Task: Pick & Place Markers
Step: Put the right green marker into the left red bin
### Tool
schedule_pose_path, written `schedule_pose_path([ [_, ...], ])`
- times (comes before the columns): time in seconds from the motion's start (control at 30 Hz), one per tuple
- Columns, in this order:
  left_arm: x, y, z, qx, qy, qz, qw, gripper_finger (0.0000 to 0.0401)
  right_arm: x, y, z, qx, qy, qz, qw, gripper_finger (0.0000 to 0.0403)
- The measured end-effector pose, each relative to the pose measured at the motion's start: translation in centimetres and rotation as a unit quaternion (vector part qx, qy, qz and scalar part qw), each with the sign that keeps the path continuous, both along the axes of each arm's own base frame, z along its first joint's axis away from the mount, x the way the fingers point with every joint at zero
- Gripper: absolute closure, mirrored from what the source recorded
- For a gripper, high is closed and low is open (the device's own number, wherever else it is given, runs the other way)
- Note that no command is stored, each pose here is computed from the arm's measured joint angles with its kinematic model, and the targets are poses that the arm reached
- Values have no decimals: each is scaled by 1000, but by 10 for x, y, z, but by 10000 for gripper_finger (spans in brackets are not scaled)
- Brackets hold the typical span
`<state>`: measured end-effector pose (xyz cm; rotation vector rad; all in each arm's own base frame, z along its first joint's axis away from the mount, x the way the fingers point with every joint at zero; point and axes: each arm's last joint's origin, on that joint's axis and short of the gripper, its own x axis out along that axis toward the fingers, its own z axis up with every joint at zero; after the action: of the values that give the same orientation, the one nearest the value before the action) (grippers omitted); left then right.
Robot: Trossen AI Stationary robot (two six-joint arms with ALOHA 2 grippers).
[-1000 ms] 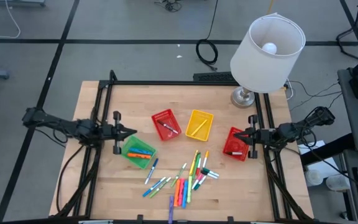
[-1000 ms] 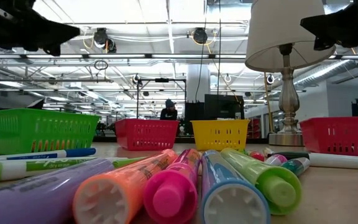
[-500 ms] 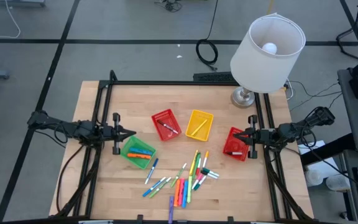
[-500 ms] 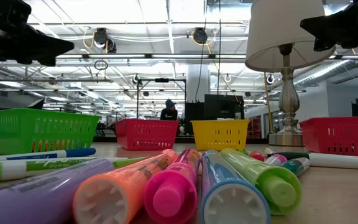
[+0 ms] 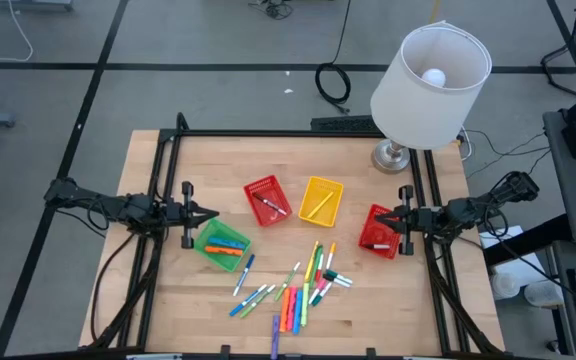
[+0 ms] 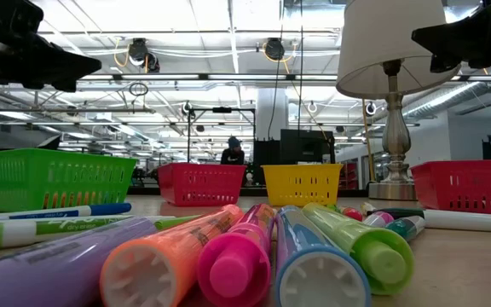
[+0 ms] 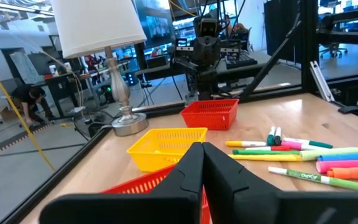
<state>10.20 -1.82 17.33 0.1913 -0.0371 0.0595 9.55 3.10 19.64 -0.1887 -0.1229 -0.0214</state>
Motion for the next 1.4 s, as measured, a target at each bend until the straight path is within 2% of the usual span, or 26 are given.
schedule_pose_path([
  [0.2,0,0,0,-2,0,0,1000,398,0,0,0,0,0,0,1000,403],
  [0.47,0,0,2,-7,-12,0,1000,363,0,0,-4,-10,22,-4,1000,403],
  [0.63,0,0,6,-49,-32,-2,998,356,2,-4,-11,7,24,-77,997,403],
  [0.77,-1,0,9,-68,-50,-4,996,355,5,-2,0,29,-13,-81,996,403],
  [0.9,-1,0,10,-74,-56,-4,996,355,19,4,12,21,17,-77,997,403],
  [1.0,-1,0,11,-80,-62,-4,995,355,38,13,25,24,60,-75,995,403],
  [1.13,-2,1,16,-87,-84,-5,993,354,81,28,41,25,164,-62,984,403],
  [1.27,-3,1,18,-90,-97,-6,991,354,137,38,44,36,280,-38,959,403],
  [1.4,-2,1,18,-90,-94,-6,991,354,189,45,32,46,385,26,921,403],
])
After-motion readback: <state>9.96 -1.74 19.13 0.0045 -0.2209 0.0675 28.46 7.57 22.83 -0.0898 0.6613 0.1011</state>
